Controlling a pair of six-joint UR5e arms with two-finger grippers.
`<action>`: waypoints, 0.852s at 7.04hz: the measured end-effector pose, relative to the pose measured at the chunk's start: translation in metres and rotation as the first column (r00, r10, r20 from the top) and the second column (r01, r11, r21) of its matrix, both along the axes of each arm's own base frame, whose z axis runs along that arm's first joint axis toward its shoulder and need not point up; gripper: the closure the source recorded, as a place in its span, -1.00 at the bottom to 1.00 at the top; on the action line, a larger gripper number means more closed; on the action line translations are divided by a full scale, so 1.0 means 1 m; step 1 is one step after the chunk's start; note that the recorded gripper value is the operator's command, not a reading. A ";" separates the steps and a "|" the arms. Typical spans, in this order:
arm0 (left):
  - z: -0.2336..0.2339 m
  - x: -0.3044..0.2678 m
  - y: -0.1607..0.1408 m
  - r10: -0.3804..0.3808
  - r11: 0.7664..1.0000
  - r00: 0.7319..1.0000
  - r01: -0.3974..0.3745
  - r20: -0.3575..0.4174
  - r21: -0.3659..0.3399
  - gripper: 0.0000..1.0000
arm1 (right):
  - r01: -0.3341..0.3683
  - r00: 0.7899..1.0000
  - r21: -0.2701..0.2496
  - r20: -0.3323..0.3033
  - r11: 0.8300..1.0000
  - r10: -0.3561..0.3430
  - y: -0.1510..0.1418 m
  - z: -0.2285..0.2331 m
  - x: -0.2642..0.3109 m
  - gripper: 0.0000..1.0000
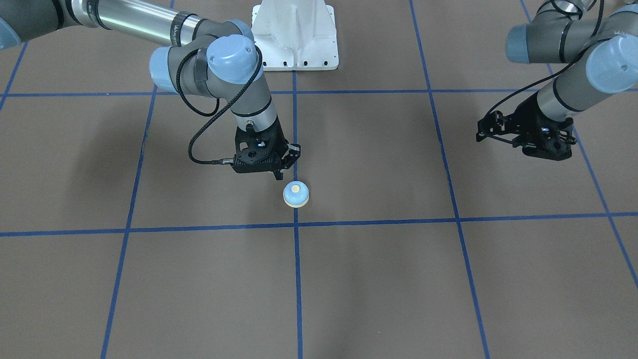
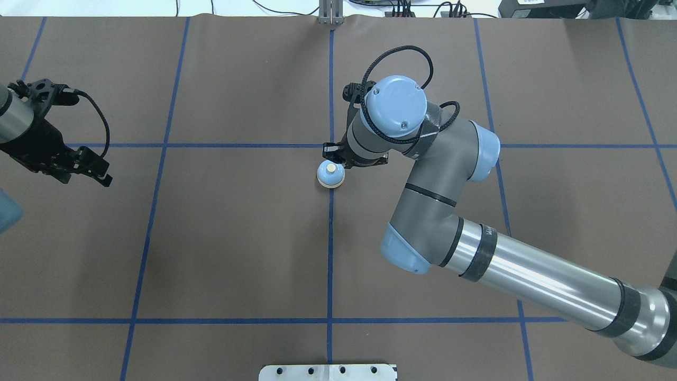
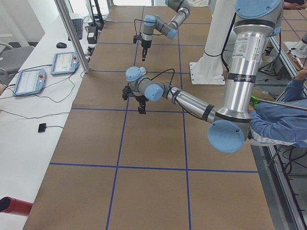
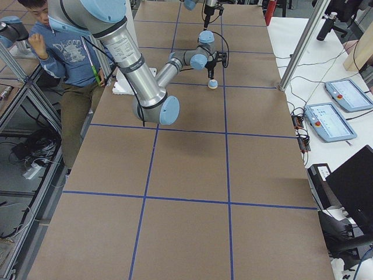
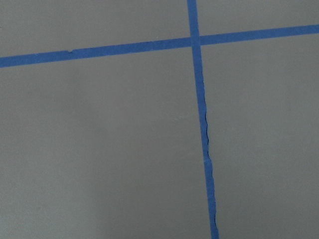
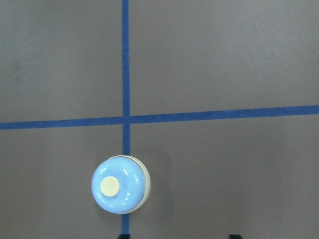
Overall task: Place and press bell with both arms
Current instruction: 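Move the right gripper above the bell's white button, then press down on the bell button with the right gripper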
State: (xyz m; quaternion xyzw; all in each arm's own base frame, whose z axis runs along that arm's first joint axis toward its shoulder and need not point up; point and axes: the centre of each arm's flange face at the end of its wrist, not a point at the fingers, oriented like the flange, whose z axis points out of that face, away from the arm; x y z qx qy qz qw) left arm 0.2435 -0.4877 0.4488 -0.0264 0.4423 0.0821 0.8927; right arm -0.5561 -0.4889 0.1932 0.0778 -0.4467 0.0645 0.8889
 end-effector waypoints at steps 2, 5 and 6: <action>0.001 0.000 0.000 -0.002 1.000 1.000 0.002 0.002 -0.005 -0.98 | 0.011 0.999 -0.020 -0.030 1.000 -0.012 -0.006 -0.009 -0.024 1.00; 0.003 0.001 0.000 -0.002 1.000 1.000 0.002 0.004 -0.010 -0.98 | 0.024 0.998 -0.025 -0.050 0.999 -0.025 -0.006 -0.005 -0.037 1.00; 0.004 0.001 0.000 -0.002 1.000 1.000 0.002 0.005 -0.011 -0.98 | 0.027 0.998 -0.027 -0.058 0.999 -0.028 -0.007 -0.002 -0.042 1.00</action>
